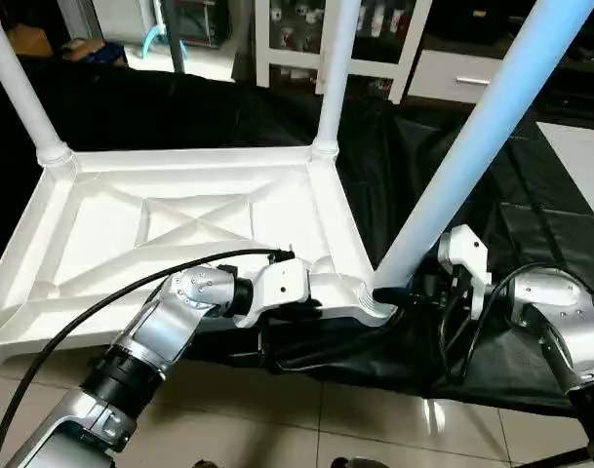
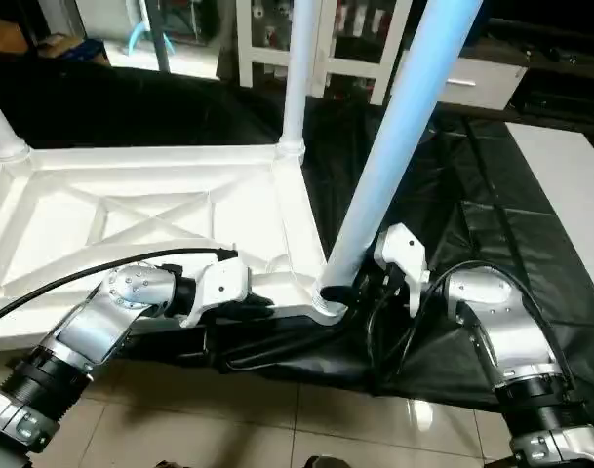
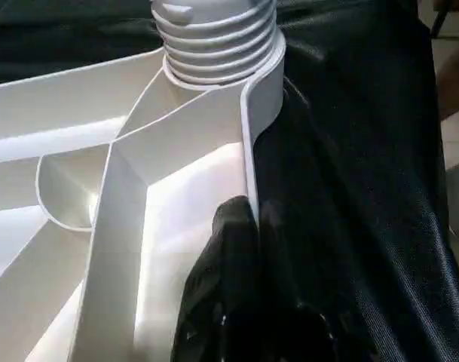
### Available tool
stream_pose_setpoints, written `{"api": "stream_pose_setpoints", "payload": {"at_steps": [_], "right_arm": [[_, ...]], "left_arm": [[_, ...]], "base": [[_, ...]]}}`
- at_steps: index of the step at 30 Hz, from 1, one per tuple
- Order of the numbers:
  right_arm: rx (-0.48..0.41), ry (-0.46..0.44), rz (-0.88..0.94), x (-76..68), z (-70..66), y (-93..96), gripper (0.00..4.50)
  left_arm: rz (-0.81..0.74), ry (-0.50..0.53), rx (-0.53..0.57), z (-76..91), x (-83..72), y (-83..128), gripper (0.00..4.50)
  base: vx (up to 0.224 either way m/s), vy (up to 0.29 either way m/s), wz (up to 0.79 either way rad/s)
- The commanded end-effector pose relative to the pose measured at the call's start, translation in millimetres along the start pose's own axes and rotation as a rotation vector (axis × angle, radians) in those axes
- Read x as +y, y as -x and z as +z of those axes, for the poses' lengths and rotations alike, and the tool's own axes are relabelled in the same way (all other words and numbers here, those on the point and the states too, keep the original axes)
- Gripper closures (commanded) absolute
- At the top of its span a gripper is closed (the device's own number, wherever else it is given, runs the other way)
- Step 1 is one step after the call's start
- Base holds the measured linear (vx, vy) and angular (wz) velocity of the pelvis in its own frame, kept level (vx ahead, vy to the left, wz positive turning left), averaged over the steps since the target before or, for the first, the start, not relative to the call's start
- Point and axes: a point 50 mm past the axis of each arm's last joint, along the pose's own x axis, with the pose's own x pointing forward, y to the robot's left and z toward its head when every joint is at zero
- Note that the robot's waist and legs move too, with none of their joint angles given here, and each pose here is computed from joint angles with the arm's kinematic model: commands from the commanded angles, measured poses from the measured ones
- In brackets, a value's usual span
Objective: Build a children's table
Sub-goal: Insert table leg to table base
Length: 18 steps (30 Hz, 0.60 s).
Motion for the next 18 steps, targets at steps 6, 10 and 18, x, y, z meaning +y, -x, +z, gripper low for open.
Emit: {"api": "stream_pose_setpoints", "payload": {"at_steps": [6, 10, 18], "right_arm": [[0.188, -0.189, -0.090, 15.1, -51.2, -11.3, 2.59], [0.145, -0.255, -0.393, 0.2, -54.6, -20.6, 2.59], [0.031, -0.422, -0.821, -26.5, -36.1, -71.9, 2.59]], "left_arm": [[-0.012, 0.030, 0.071, -6.3, -11.6, -13, 4.50], [0.111, 0.159, 0.055, -1.6, -8.3, -23, 4.50], [0.427, 0.437, 0.002, 27.6, 20.5, -44, 4.50]], "base": [[0.000, 0.000, 0.00], [-0.027, 0.008, -0.04], [-0.070, 0.052, -0.19]]}}
